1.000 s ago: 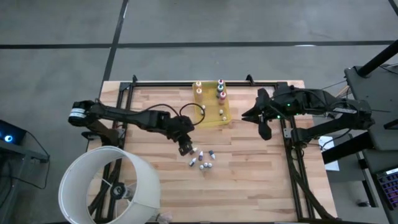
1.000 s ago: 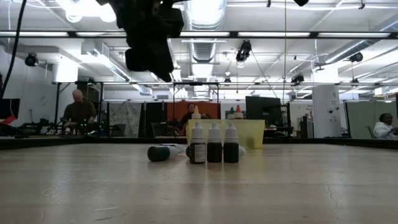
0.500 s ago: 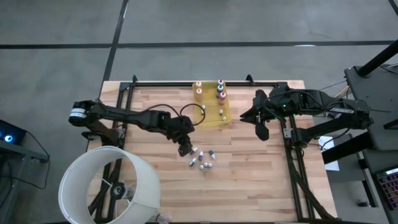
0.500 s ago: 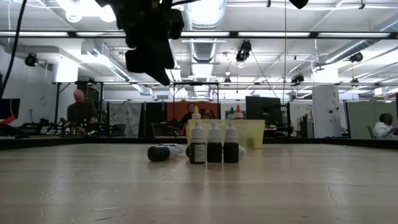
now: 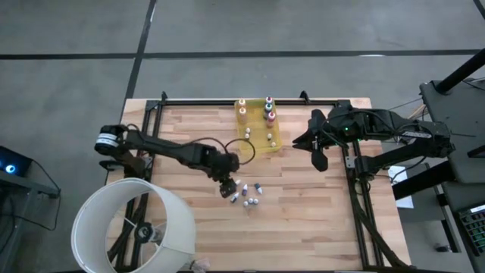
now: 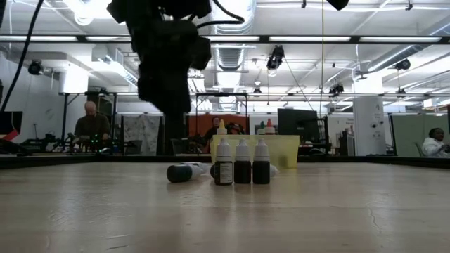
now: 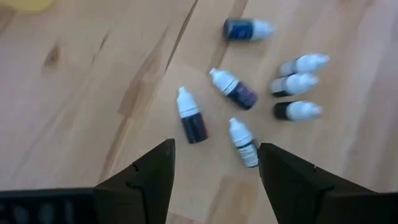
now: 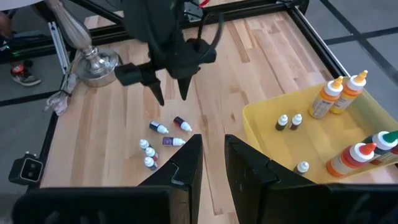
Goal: Pick & Place food coloring
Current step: Put the top small red food coloring bottle into the yellow bin
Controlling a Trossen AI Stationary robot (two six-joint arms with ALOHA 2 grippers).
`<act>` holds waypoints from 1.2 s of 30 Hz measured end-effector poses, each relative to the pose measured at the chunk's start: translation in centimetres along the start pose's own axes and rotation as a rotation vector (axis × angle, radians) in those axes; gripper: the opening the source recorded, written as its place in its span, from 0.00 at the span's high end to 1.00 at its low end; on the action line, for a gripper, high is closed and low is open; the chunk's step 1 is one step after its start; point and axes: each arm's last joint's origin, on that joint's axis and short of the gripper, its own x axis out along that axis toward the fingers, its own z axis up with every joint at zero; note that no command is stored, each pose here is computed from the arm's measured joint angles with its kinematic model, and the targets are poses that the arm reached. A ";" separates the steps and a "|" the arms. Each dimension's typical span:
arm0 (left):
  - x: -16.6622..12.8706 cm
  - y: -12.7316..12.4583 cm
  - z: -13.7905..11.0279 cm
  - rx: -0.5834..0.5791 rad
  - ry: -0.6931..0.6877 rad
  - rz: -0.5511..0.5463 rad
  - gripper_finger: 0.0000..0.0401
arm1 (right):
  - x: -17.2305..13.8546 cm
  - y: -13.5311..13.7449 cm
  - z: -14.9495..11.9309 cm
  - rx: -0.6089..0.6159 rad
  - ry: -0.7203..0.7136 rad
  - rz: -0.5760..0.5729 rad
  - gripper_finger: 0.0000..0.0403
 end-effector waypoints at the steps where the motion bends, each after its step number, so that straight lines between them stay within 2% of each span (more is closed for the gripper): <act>1: 0.3 -0.1 -0.4 0.002 -0.005 0.021 0.50 | 0.0 0.0 0.0 -0.002 0.000 0.000 0.85; 5: 1.0 -0.5 -2.1 0.004 -0.063 0.058 0.50 | 0.0 0.0 0.0 -0.022 0.000 0.000 0.85; 9: 1.6 -0.8 -3.8 -0.035 -0.146 0.001 0.50 | 0.0 0.0 0.0 -0.029 0.002 0.000 0.85; 12: 2.4 -1.1 -5.0 -0.080 -0.236 0.005 0.50 | 0.0 0.0 0.0 -0.026 0.002 0.000 0.85; 19: 3.7 -0.1 -7.3 -0.185 -0.392 0.189 0.50 | 0.0 0.0 0.0 -0.013 0.001 0.000 0.85; 21: 3.8 0.1 -7.6 -0.194 -0.419 0.208 0.50 | 0.0 0.0 0.0 -0.012 0.001 0.000 0.85; 30: 4.7 0.6 -9.1 -0.246 -0.461 0.151 0.50 | 0.0 0.0 0.0 -0.009 0.001 -0.001 0.85; 36: 4.4 -0.8 -9.8 -0.228 -0.503 0.136 0.50 | 0.0 0.0 0.0 -0.013 0.000 -0.002 0.85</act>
